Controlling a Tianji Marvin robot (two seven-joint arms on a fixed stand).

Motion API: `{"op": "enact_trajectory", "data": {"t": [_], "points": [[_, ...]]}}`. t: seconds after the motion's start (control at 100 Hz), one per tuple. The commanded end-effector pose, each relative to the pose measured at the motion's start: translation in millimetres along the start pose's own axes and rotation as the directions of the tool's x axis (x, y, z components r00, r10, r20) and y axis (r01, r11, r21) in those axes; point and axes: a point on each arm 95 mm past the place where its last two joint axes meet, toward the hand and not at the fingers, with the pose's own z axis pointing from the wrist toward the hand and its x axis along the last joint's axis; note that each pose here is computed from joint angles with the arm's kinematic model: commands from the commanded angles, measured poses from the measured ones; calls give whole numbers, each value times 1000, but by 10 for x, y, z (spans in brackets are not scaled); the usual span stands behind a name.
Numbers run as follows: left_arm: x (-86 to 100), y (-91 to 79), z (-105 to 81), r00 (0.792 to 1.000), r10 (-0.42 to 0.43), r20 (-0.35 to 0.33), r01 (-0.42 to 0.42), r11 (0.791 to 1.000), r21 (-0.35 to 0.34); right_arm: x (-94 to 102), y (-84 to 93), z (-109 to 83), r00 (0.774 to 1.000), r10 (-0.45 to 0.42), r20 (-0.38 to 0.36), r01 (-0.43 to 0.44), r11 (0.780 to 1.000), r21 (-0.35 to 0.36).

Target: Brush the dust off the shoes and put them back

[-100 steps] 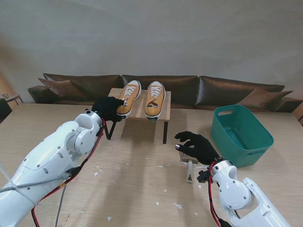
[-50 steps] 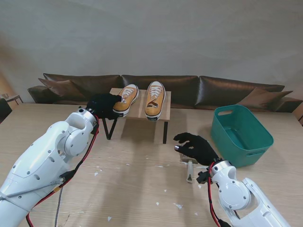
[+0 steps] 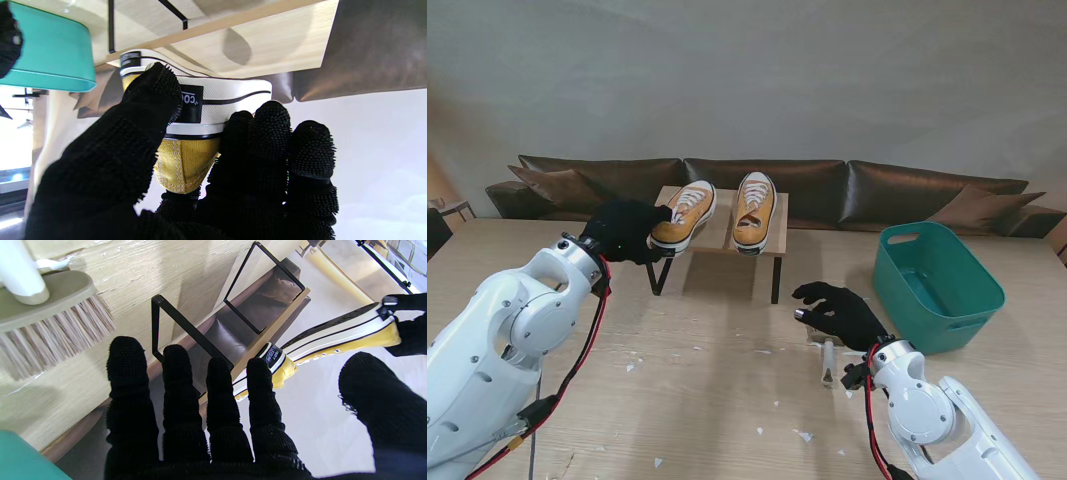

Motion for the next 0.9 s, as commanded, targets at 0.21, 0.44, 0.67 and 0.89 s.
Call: {"op": "enact_trajectory", "data": {"t": [0.21,0.44,0.67,0.89], "points": [[276,-335,-404,998,-13,-63,11,999,-32,14,-54,-17,1000,5,-3,-5,1000,22],[466,-450,-775,998,-9,-68,4,997,-74,15,-62,-29,1000,15,-2,-14,1000,26],[611,-333,-1058,997,-60,-41,54,991,-124,17,-72,-26,1000,25,-3,-25,999,19],[684,28,-1199,993,-119,4,118,982,-149,-3,-87,-14,1000,27,3,-27,999,27]]}}
